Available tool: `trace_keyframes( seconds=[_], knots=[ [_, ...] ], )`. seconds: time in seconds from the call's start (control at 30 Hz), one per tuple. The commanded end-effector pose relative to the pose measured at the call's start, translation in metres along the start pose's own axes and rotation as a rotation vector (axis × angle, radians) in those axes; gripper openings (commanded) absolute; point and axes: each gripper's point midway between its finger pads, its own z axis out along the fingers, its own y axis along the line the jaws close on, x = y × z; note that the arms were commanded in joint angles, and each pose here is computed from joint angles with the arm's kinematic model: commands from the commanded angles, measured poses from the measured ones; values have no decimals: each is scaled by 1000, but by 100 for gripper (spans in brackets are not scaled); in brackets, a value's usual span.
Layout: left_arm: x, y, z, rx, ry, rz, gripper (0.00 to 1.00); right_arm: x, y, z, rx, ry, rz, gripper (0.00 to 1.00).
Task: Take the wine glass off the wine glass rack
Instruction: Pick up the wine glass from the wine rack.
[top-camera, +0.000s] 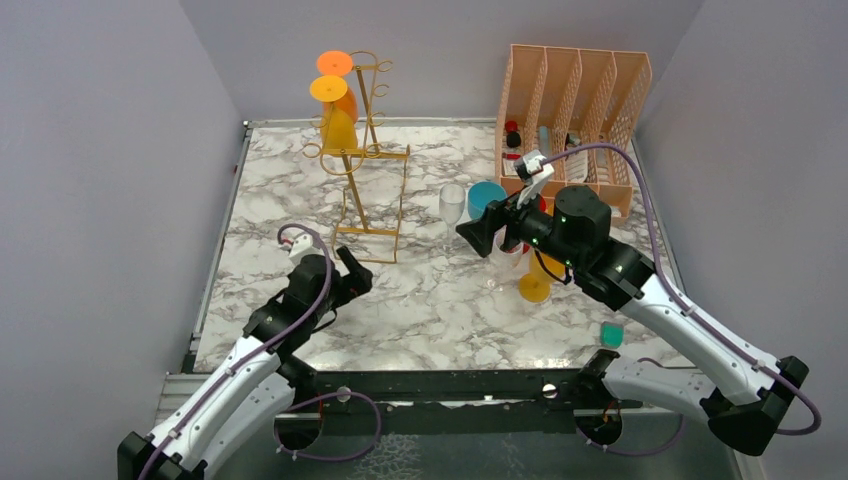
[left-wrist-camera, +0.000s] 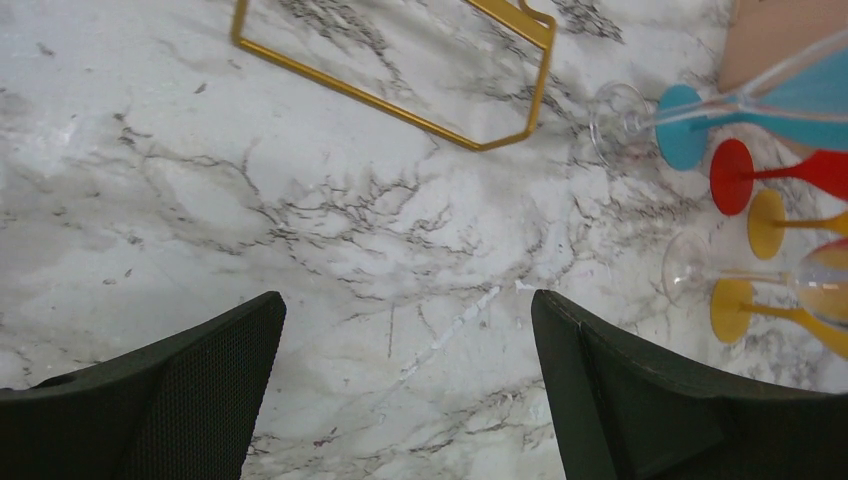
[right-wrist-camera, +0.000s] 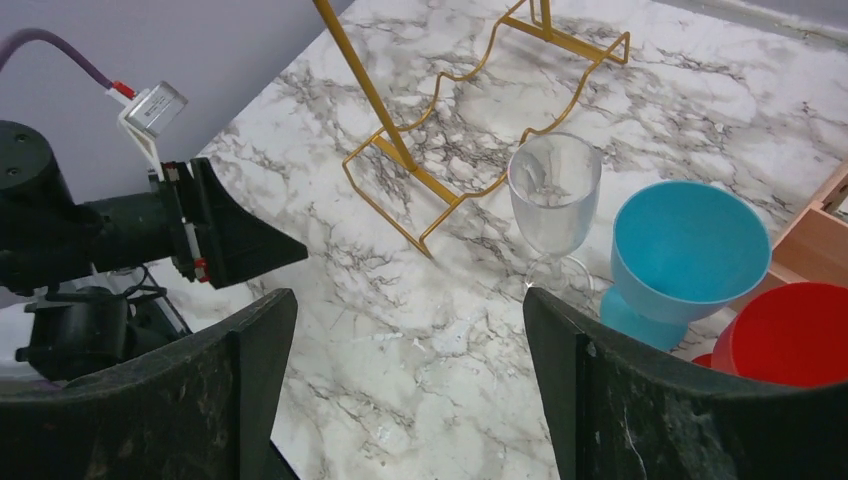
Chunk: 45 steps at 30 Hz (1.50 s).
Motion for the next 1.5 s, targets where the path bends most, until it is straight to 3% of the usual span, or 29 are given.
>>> trace_keyframes(
  seconds=[0.0,0.4,0.57,0.73,1.13,1.47],
  knots=[
    [-9,29,8,-80,-58,-174,99,-9,0,-5,8,-71,65,87],
    [-72,80,16,-195,-75,-250,99,15,-11,-19,58,-49,96,89],
    [-125,100,5,-250,-163,-285,99,15,-19,-26,96,-49,74,90],
    [-186,99,-7,-192,-234,-305,99,15,-23,-30,117,-48,62,92],
    [-322,36,-14,113,-360,-184,98,25,-20,-32,100,-20,70,92],
    [-379,-26,-5,449,-343,-114,93,31,-19,-28,98,4,96,95]
  ],
)
